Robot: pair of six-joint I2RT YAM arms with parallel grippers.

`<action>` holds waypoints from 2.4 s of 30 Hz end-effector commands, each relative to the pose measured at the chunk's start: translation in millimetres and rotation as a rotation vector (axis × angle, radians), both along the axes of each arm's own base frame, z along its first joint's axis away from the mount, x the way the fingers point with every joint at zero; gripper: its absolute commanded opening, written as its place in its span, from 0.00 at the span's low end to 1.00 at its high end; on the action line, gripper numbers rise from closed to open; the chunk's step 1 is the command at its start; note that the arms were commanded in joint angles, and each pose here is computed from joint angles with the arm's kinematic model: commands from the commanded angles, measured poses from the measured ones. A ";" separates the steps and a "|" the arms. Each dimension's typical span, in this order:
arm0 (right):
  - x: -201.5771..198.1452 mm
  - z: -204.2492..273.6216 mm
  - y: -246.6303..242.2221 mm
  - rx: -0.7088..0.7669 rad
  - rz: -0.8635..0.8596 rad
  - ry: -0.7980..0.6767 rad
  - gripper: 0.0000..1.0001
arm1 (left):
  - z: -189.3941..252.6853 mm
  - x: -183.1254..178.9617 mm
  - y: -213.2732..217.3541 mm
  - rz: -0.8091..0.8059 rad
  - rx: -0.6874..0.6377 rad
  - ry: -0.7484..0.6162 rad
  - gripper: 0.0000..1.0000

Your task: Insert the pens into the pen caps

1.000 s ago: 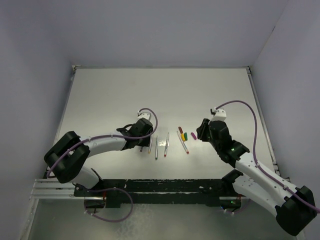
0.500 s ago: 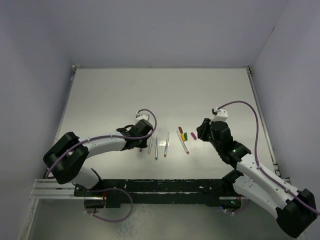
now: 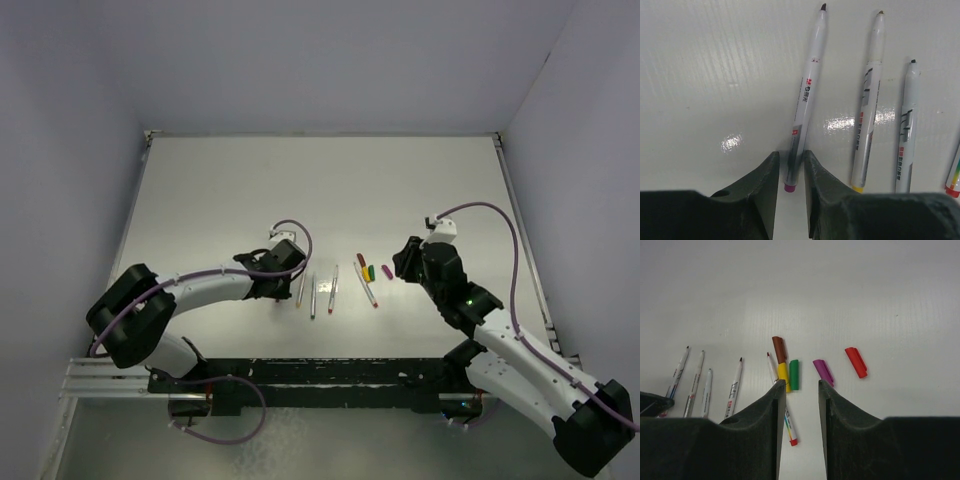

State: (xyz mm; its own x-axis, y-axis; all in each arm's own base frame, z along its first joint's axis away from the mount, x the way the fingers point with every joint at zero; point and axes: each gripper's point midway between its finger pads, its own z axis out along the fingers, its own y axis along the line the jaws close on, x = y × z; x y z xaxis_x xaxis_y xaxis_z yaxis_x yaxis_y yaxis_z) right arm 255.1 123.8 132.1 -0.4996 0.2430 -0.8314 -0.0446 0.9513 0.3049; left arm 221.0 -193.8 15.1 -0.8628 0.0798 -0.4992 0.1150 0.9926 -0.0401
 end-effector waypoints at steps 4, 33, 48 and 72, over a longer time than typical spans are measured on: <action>1.0 8.1 4.9 0.038 0.010 -0.024 0.35 | -16.3 -5.1 10.9 0.012 0.106 0.059 0.30; -6.8 1.6 -3.0 -0.004 -0.002 0.029 0.36 | -41.9 -19.1 16.8 0.009 0.170 0.162 0.00; -2.6 -33.9 9.2 -0.152 0.096 0.203 0.39 | 33.3 -6.3 0.2 -0.012 -0.022 -0.009 0.00; 29.6 -75.0 21.4 -0.306 0.087 0.388 0.37 | 92.8 -39.4 -6.1 -0.116 -0.246 -0.039 0.00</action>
State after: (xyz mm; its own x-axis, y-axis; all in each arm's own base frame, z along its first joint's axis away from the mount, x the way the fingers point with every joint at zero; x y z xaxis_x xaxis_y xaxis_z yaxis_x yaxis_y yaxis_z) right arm 267.6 142.5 45.5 -0.8141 -0.0279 -0.5801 -0.0688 0.9964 0.0486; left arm 185.5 -195.6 105.0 -0.8398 0.0386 -0.5415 0.1990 0.9500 -0.2408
